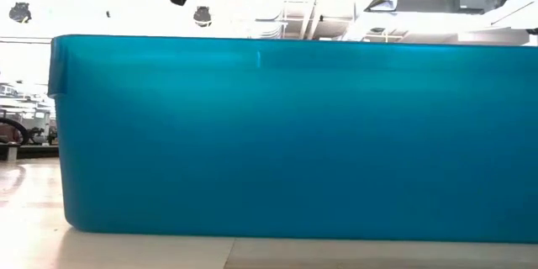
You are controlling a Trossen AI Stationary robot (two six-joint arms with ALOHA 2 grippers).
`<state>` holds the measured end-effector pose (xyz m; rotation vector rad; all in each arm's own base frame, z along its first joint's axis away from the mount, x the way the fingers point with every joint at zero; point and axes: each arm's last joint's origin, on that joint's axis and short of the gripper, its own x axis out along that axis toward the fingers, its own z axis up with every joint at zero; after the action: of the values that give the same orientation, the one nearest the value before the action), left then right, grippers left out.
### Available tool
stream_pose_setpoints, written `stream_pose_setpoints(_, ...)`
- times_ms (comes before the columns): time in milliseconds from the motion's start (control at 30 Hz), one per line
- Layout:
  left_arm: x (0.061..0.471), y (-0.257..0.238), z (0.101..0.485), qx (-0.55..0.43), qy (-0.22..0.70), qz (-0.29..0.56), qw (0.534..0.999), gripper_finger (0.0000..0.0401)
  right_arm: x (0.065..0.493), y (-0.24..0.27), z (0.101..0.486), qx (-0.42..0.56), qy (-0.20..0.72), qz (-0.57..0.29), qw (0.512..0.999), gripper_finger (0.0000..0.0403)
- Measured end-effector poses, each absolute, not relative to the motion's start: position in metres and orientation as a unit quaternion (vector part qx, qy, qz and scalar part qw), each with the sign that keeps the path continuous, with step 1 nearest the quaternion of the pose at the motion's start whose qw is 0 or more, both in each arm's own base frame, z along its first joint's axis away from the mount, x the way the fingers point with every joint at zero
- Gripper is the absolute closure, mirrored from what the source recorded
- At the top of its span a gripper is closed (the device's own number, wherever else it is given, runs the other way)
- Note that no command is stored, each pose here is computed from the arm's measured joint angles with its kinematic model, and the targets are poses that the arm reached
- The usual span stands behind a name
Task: Pick & Place Paint Supplies
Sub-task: Put the makeup brush into the black bin
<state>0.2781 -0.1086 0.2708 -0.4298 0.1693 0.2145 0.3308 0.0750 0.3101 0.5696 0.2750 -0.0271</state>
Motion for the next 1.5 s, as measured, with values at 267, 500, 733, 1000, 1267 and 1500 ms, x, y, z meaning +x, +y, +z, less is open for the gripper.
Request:
stream_pose_setpoints(267,0.279,-0.109,0.274,-0.220,0.071,0.101,0.968,0.0401,0.336,0.052,0.310,0.309,0.139,-0.007,0.941,0.0219)
stream_pose_setpoints(500,0.279,-0.110,0.274,-0.223,0.074,0.085,0.968,0.0401,0.339,0.036,0.317,0.343,0.124,0.048,0.930,0.0218)
stream_pose_setpoints(733,0.279,-0.110,0.276,-0.229,0.064,0.083,0.968,0.0401,0.356,0.035,0.299,0.364,0.138,0.086,0.917,0.0210)
stream_pose_setpoints(1000,0.279,-0.110,0.276,-0.230,0.064,0.083,0.968,0.0401,0.378,0.040,0.283,0.399,0.110,0.153,0.898,0.0215)
stream_pose_setpoints(1267,0.277,-0.116,0.275,-0.230,0.070,0.075,0.968,0.0401,0.378,0.032,0.285,0.401,0.107,0.149,0.897,0.0232)
stream_pose_setpoints(1500,0.273,-0.123,0.275,-0.235,0.067,0.084,0.966,0.0401,0.376,0.030,0.284,0.399,0.123,0.148,0.897,0.0245)
